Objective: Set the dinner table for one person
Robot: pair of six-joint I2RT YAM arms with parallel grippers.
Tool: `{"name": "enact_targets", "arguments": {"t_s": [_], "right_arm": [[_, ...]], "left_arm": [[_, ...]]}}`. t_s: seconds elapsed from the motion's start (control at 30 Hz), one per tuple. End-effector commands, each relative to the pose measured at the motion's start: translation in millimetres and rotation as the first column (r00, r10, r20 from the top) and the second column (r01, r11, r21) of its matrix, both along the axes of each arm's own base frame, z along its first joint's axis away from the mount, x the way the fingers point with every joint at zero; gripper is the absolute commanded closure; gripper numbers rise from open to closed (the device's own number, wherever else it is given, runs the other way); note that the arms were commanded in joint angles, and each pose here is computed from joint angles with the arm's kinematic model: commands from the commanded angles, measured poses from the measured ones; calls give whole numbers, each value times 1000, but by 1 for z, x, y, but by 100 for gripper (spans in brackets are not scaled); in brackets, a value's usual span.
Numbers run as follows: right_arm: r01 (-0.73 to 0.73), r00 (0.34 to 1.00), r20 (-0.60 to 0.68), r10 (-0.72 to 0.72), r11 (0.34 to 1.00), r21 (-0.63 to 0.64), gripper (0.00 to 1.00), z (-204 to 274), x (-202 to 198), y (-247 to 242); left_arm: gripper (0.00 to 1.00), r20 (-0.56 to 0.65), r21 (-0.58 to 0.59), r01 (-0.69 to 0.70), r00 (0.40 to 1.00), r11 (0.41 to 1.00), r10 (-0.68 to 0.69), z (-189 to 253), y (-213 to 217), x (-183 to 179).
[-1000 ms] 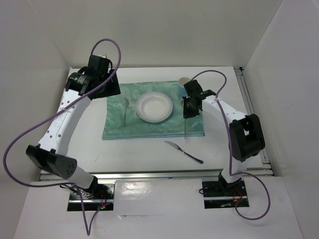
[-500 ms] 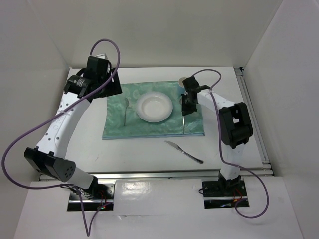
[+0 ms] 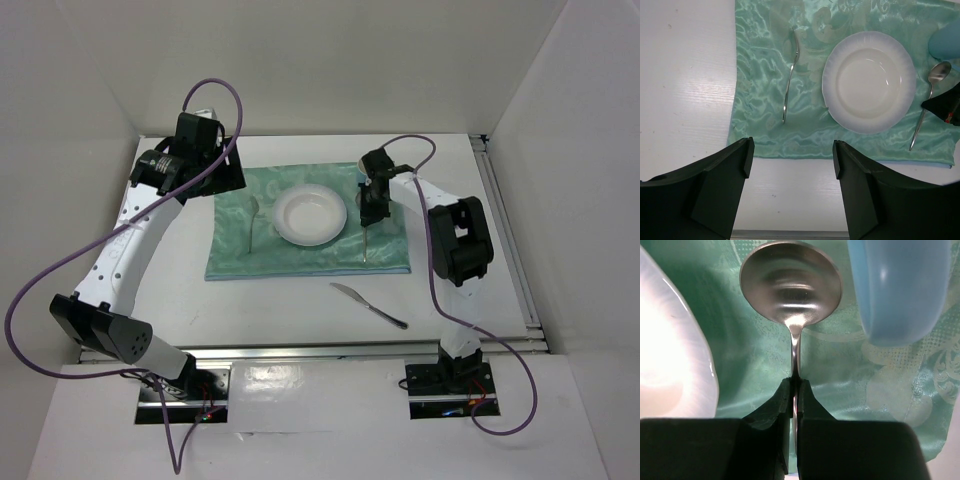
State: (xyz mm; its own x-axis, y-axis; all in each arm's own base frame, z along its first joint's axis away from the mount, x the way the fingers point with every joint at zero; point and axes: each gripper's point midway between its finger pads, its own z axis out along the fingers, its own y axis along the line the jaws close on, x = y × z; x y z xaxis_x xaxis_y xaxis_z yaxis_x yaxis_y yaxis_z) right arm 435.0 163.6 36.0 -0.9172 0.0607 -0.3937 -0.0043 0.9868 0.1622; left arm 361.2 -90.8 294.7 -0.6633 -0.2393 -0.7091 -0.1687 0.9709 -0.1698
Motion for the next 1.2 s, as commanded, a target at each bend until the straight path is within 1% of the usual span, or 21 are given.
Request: {"name": "enact_targets", "arguments": {"t_s": [0.0,0.1,0.2,0.23,0.3,0.4,0.43,0.53,0.57,0.6,0.63,0.67,0.7,0.73,0.77,0.8,0.83,0.87,0.93,1.0,1.17], "right_arm": [[8,999,50,-7,1000,-21,91,12,16,-5],[2,999,43,-1,1000,-28,79,11,12,1],[-7,998,64,8,1000,-20,57,22,12,6],[-1,997,82,3,1000,-24,57,31,14,5],[-1,995,102,2,1000,-17,44,41,15,5],[6,987,162,-5,1000,-4,42,72,16,4],[6,987,162,-5,1000,-4,42,72,16,4],[8,975,223,-7,1000,0,48,106,4,1],[8,974,227,-8,1000,2,55,110,-2,-2],[-12,972,235,14,1000,-11,57,114,-9,-5],[-60,980,192,61,998,-10,59,101,-31,1],[-85,969,231,84,996,-6,59,116,-42,2],[-108,968,225,109,994,-16,62,113,-55,3],[-152,973,169,155,988,-29,62,93,-80,5],[-182,968,169,183,983,-24,62,97,-97,6],[-218,966,136,221,975,-30,58,89,-113,7],[-268,957,107,270,963,-33,49,82,-132,14],[-308,950,49,309,951,-28,46,69,-156,13],[-404,914,16,405,914,-19,40,58,-180,22],[-493,870,1,493,869,-30,40,56,-202,37],[-509,860,-87,503,856,-90,40,33,-208,33]], "left_arm": [[18,20,-8,8,1000,1000,-7,5,-3,4],[18,20,-8,8,1000,1000,-7,5,-3,4],[18,20,-8,8,1000,1000,-7,5,-3,1],[18,20,-8,8,1000,1000,-7,5,-3,1],[18,30,-12,8,1000,1000,-7,8,-2,-1],[18,39,-14,8,999,1000,-7,12,-1,-2],[18,37,-20,15,999,1000,-14,12,-3,-3],[18,48,-23,15,999,1000,-14,15,-2,-5],[18,48,-23,15,999,1000,-14,15,-2,-5],[18,39,-21,15,999,1000,-14,14,-2,-6],[18,58,-26,15,998,1000,-14,21,-1,-8],[18,58,-26,15,998,1000,-14,21,-1,-8],[18,58,-26,15,998,1000,-14,21,-1,-8],[18,68,-30,15,998,999,-13,25,-1,-10],[18,68,-30,15,998,999,-13,25,-1,-10],[18,68,-30,15,998,999,-13,25,-1,-10],[18,68,-30,15,998,999,-13,25,-1,-10],[18,67,-35,22,998,999,-20,24,-2,-13],[18,67,-35,22,998,999,-20,22,-2,-11],[18,67,-35,22,998,999,-20,22,-2,-11],[18,68,-36,22,997,999,-20,22,-1,-14]]}}
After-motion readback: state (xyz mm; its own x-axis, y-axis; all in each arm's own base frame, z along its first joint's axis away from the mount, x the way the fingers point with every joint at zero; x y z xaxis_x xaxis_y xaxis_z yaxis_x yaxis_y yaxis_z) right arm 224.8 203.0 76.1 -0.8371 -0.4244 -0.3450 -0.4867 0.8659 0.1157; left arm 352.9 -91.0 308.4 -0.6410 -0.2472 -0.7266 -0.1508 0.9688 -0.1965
